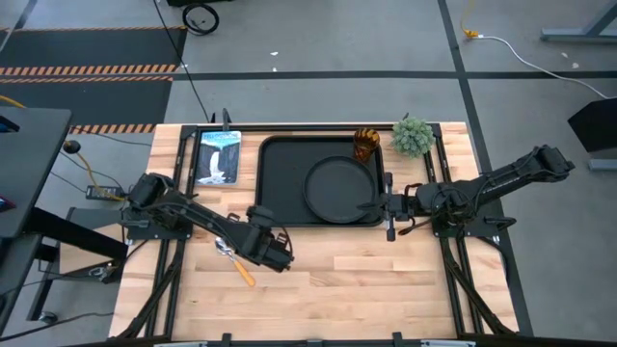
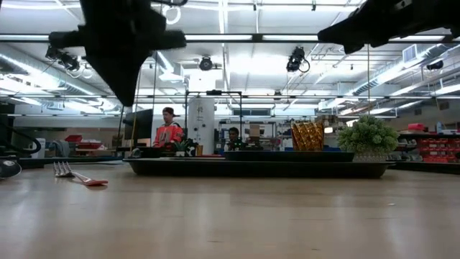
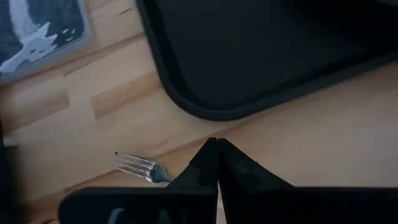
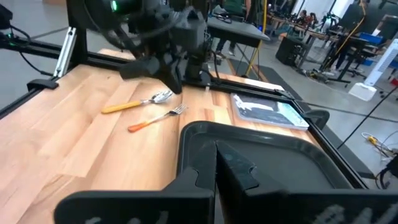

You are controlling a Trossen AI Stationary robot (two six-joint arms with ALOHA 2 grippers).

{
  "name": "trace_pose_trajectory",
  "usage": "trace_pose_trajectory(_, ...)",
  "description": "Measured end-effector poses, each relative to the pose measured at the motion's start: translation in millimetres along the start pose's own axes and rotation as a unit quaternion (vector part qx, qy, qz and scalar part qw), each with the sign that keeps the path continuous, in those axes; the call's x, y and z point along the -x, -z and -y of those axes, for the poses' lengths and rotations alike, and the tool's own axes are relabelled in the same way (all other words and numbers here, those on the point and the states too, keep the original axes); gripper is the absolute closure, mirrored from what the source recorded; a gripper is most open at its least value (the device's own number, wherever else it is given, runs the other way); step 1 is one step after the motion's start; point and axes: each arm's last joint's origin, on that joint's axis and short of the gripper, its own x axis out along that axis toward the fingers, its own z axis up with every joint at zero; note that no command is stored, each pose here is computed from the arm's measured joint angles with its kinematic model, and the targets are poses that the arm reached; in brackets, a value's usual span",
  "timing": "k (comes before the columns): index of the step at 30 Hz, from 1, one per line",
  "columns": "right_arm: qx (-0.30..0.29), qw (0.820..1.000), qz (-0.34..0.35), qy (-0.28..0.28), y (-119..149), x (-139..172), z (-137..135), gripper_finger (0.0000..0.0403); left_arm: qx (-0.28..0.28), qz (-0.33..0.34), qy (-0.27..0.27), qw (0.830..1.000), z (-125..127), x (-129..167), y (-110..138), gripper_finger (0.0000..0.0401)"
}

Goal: Pick and place plate/cup/fork/spoon on tray
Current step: Put the orange fork on the black tray

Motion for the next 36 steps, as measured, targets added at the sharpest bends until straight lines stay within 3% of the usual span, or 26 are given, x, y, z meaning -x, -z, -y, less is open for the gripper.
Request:
trace_pose_trajectory(7,-0.004,1.000,0.003,-0.003,0,0,0,0.0394,0.056,-0.011,0.017,0.998,-18,-28,21,0.0397)
trace_pose_trajectory(15,0.001,1.000,0.007,-0.008,-1,0,0,0.0394,0.183,-0.033,0.064,0.980,-55,-13,38,0.0392)
trace_pose_trajectory(23,0.000,1.000,0.008,-0.012,-1,0,-1,0.0394,0.238,-0.064,0.106,0.963,-47,-13,44,0.0313)
trace_pose_trajectory(30,0.000,0.999,0.013,-0.036,-2,0,-2,0.0394,0.241,-0.121,0.067,0.961,-41,-24,46,0.0231)
trace_pose_trajectory(36,0.000,0.999,0.015,-0.038,-2,0,-2,0.0394,0.237,-0.140,0.063,0.959,-36,-31,43,0.0209)
